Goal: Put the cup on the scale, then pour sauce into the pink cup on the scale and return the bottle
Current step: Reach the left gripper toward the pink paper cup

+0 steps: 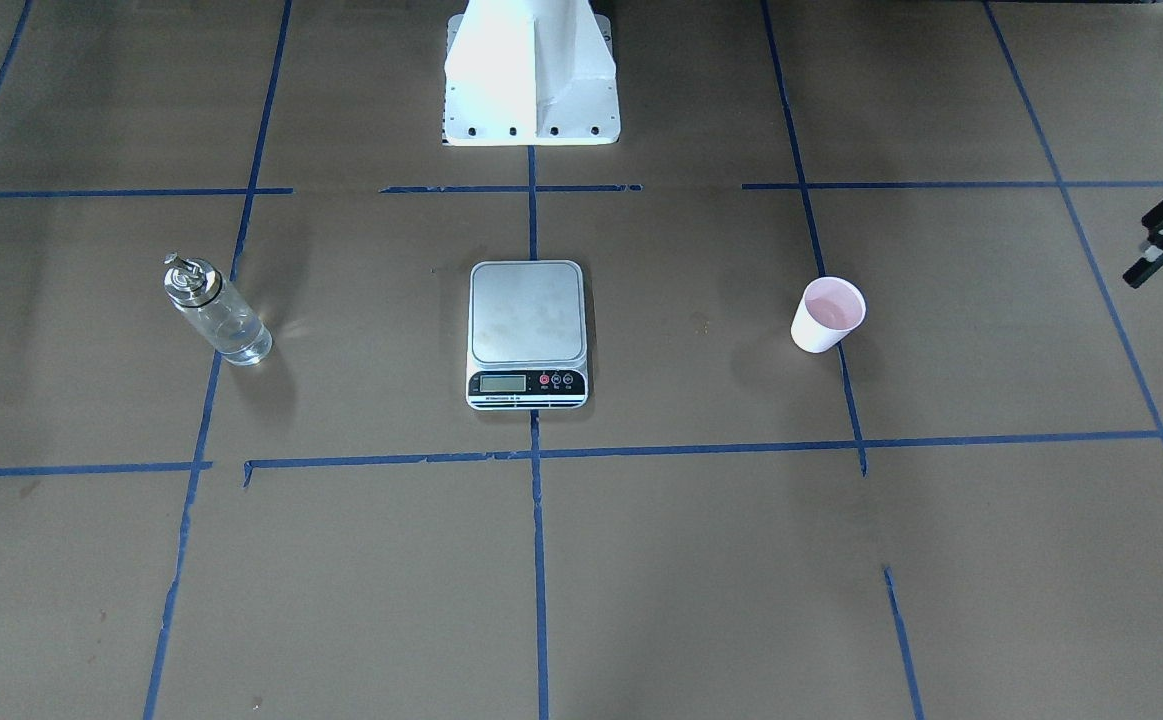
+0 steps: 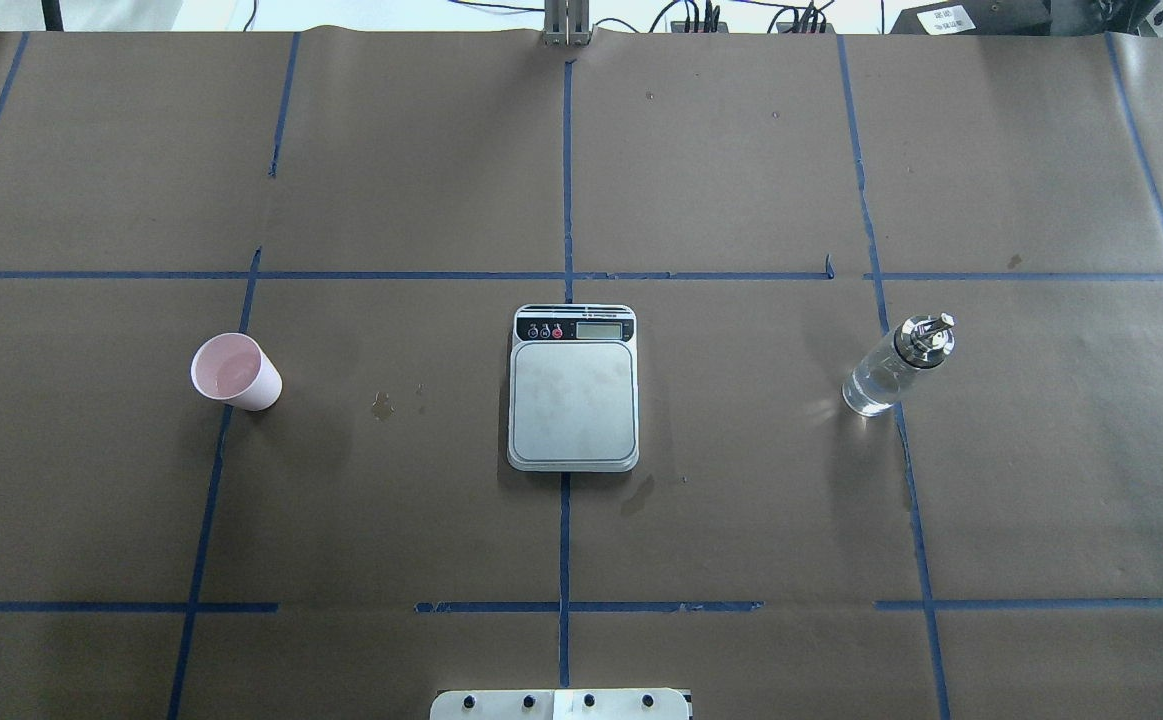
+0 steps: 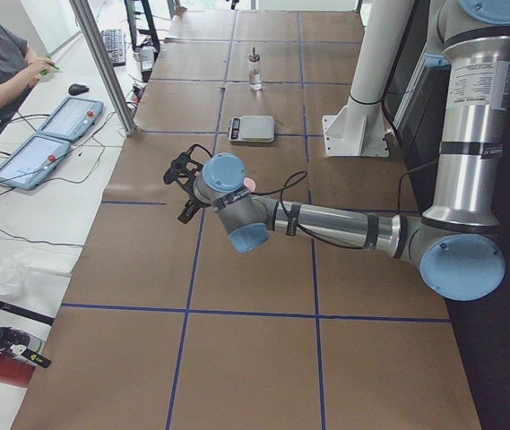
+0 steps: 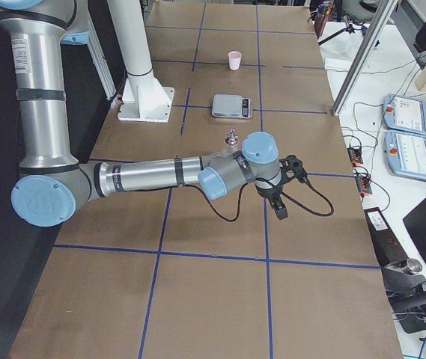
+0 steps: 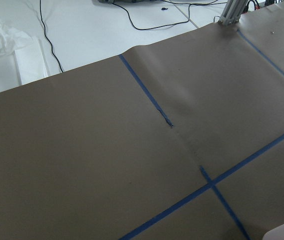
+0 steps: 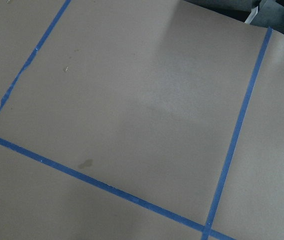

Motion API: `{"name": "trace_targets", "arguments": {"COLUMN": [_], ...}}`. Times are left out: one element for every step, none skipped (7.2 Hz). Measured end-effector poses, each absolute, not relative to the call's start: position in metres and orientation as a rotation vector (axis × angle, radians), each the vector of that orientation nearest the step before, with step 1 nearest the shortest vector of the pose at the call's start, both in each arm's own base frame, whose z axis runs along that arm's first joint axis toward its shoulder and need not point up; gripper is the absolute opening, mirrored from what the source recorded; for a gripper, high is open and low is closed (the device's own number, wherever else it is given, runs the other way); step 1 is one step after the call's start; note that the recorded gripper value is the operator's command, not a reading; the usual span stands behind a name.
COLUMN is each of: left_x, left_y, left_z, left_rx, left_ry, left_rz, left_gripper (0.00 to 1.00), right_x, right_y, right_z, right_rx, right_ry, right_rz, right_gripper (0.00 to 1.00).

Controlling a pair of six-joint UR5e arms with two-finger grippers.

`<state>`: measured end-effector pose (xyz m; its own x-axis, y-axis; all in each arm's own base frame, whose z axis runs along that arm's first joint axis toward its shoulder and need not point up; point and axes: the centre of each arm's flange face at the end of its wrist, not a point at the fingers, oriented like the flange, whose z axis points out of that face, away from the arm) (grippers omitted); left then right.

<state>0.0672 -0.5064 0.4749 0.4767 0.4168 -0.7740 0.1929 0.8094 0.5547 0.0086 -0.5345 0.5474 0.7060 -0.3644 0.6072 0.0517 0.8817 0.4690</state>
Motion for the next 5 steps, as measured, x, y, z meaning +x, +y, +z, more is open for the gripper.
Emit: {"name": "trace_targets", "arguments": {"left_x": [0.107, 0.149, 0.189, 0.227, 0.252], "left_y": [-0.503, -0.497, -0.487, -0.475, -0.466], "left_z": [0.464, 0.456, 0.452, 0.451, 0.452], "left_rx": [0.616, 0.596, 0.571, 0.552, 0.536], "left_ry": [1.083, 1.077, 1.075, 1.070, 1.051], "left_rz": [0.075, 0.013, -0.035, -0.071, -0.090], "left_gripper": [1.00, 1.00, 1.00, 1.00, 1.00], "right_x": [0.008, 0.008, 0.007, 0.007, 0.007], "right_y": [-0.535, -0.535, -0.534, -0.535, -0.535], "right_z": [0.548, 0.547, 0.547, 0.547, 0.547], "right_rx": [0.441, 0.438, 0.434, 0.431, 0.431], "right_ry": [-0.758, -0.760, -0.763, -0.765, -0.765], "right_rz": [-0.238, -0.231, -0.220, -0.213, -0.211], "right_gripper": [1.00, 1.00, 1.00, 1.00, 1.00]}}
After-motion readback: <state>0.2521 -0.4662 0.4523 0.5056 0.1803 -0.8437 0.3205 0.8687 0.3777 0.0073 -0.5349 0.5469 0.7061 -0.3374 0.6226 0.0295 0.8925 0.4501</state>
